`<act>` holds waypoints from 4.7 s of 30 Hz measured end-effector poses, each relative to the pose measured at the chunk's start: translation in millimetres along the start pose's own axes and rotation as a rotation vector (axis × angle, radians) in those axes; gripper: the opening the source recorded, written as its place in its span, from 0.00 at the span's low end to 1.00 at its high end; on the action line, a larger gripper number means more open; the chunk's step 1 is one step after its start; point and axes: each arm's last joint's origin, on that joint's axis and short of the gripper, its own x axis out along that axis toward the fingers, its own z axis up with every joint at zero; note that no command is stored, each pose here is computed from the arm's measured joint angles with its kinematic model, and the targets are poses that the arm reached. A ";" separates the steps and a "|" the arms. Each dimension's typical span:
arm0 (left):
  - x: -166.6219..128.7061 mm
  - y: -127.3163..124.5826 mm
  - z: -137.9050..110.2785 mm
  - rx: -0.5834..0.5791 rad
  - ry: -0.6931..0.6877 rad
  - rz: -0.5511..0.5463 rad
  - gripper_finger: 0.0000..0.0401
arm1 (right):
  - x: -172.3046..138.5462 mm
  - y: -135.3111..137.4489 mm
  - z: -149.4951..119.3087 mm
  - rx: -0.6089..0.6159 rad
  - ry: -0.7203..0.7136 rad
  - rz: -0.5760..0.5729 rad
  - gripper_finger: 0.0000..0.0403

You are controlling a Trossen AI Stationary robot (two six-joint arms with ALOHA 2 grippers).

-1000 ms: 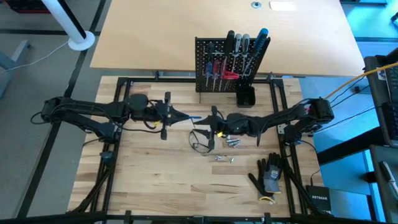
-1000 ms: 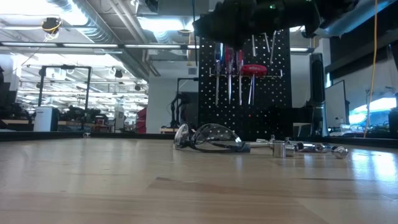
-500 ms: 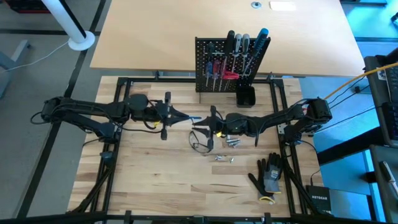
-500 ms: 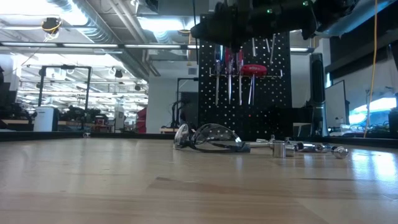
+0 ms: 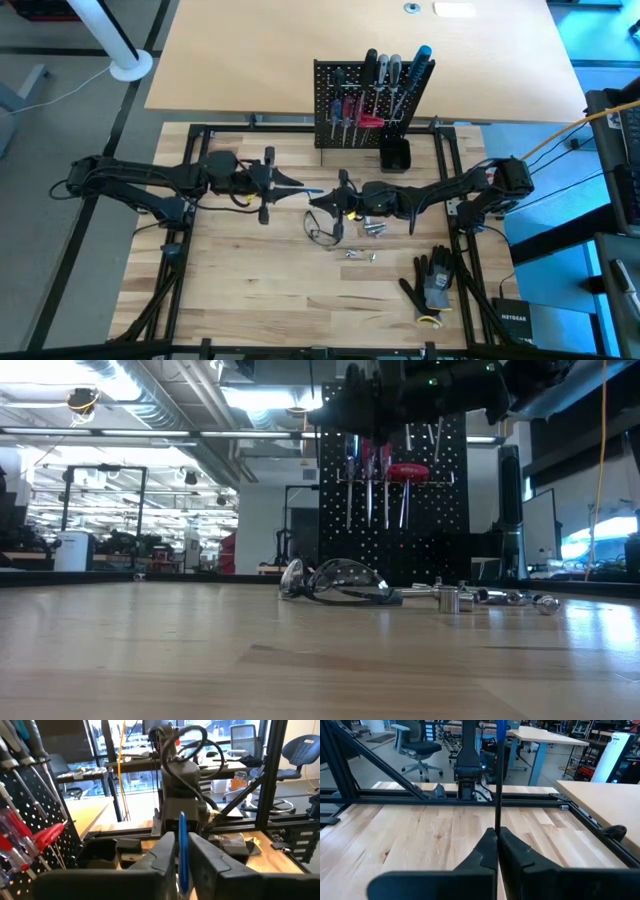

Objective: Hang tools onto peg board
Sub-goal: Hang the blue pick tool on the peg board

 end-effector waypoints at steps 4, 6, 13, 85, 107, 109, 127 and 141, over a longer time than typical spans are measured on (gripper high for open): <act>-0.1 0.2 0.2 0.000 -0.001 0.002 0.22 | -4.9 -5.2 5.3 -0.002 0.011 -0.015 0.01; -2.1 1.8 0.9 0.002 0.002 0.007 0.28 | -9.6 -9.8 8.8 -0.005 0.033 -0.025 0.01; -15.9 14.7 3.6 0.027 0.034 0.056 0.39 | -36.4 -36.6 9.5 -0.014 0.060 -0.099 0.01; -28.8 38.4 -68.2 0.041 0.080 0.191 0.40 | -229.8 -153.6 -117.2 0.097 0.058 -0.397 0.00; -28.8 38.7 -66.5 0.062 0.065 0.193 0.40 | -214.3 -173.4 -131.5 0.174 0.059 -0.396 0.00; -28.8 38.7 -66.5 0.064 0.065 0.193 0.40 | -212.8 -175.0 -133.8 0.183 0.070 -0.394 0.00; -28.7 38.1 -67.2 0.063 0.072 0.190 0.40 | -203.5 -192.5 -125.7 0.256 0.087 -0.407 0.00; -28.7 38.2 -67.1 0.063 0.071 0.190 0.40 | -206.7 -189.3 -113.6 0.367 0.148 -0.370 0.00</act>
